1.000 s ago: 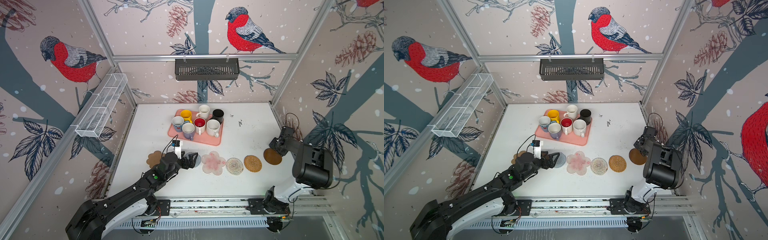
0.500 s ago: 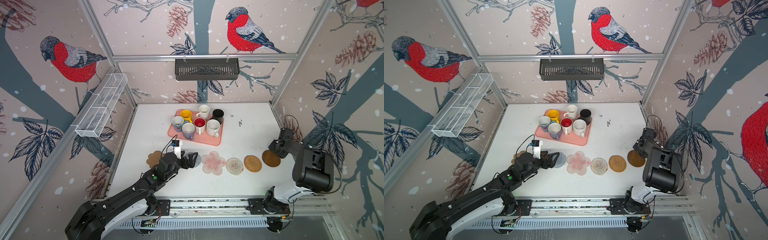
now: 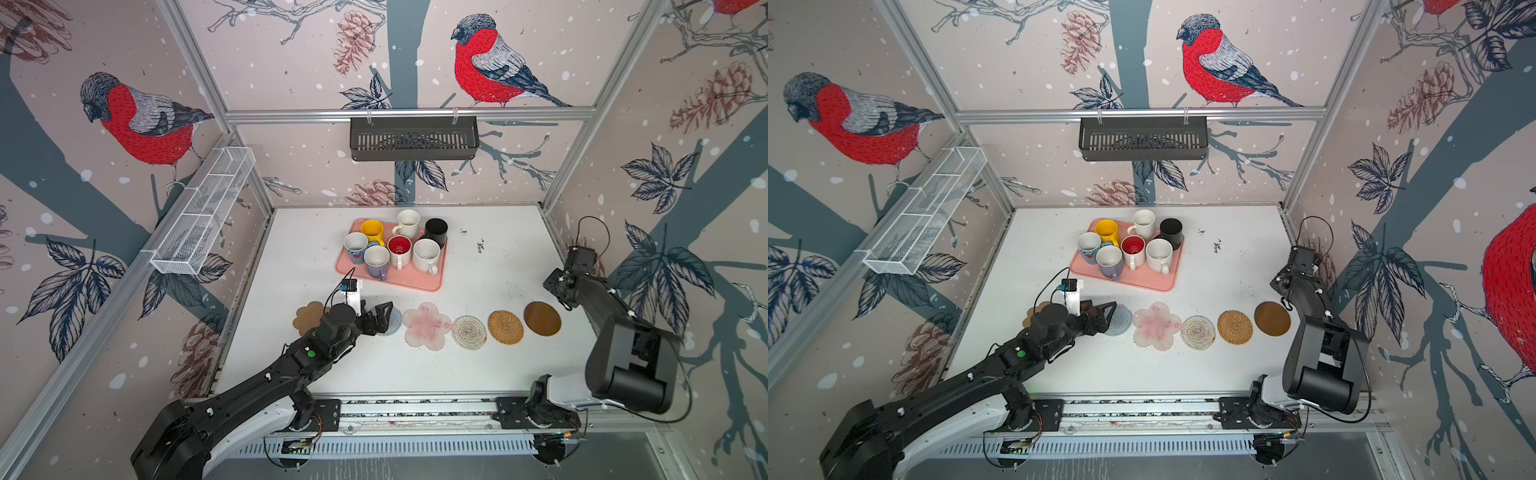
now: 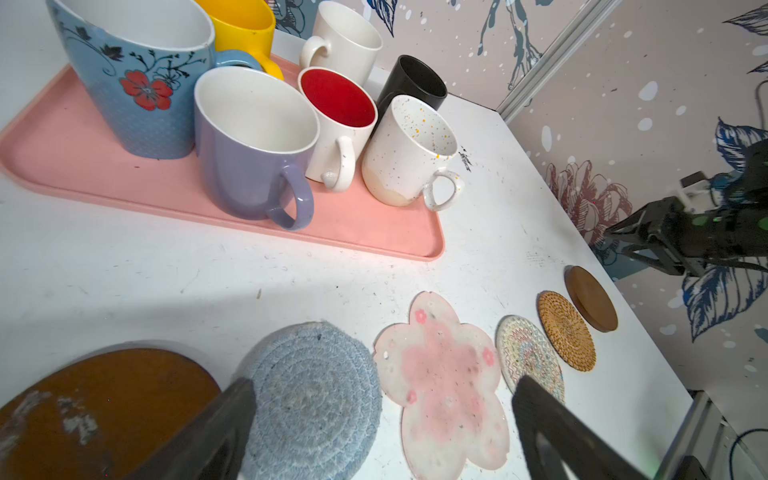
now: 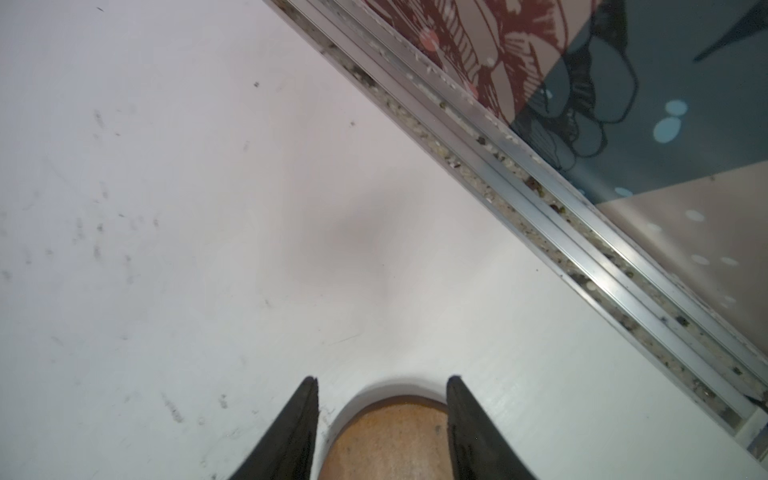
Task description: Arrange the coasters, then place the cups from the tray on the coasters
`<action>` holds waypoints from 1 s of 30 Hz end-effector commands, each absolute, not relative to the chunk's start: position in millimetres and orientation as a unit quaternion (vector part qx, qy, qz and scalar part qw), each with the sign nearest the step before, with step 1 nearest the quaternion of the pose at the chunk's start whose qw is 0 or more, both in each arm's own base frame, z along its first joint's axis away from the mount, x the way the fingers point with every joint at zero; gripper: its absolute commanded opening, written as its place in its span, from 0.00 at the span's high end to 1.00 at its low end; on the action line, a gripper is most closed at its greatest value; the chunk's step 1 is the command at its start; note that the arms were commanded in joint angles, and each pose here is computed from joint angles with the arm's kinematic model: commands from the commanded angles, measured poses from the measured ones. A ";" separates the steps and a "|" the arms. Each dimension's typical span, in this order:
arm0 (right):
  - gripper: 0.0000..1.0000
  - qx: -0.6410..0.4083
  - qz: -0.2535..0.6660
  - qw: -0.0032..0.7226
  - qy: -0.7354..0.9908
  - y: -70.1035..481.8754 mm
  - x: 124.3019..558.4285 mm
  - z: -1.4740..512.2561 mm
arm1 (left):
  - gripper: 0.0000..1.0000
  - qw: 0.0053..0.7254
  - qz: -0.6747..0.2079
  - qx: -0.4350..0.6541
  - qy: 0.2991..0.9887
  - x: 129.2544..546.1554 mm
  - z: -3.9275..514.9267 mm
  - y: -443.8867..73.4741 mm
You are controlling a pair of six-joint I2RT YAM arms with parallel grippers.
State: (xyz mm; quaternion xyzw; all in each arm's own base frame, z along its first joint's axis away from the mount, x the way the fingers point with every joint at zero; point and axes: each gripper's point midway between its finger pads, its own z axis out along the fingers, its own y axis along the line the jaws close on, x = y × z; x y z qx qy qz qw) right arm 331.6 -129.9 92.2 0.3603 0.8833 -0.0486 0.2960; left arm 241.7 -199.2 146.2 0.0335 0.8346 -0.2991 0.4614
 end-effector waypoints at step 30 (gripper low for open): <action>0.51 0.290 -0.062 0.201 0.934 -77.9 320.7 22.7 | 0.03 0.463 -0.279 0.037 0.841 247.3 136.7 -198.2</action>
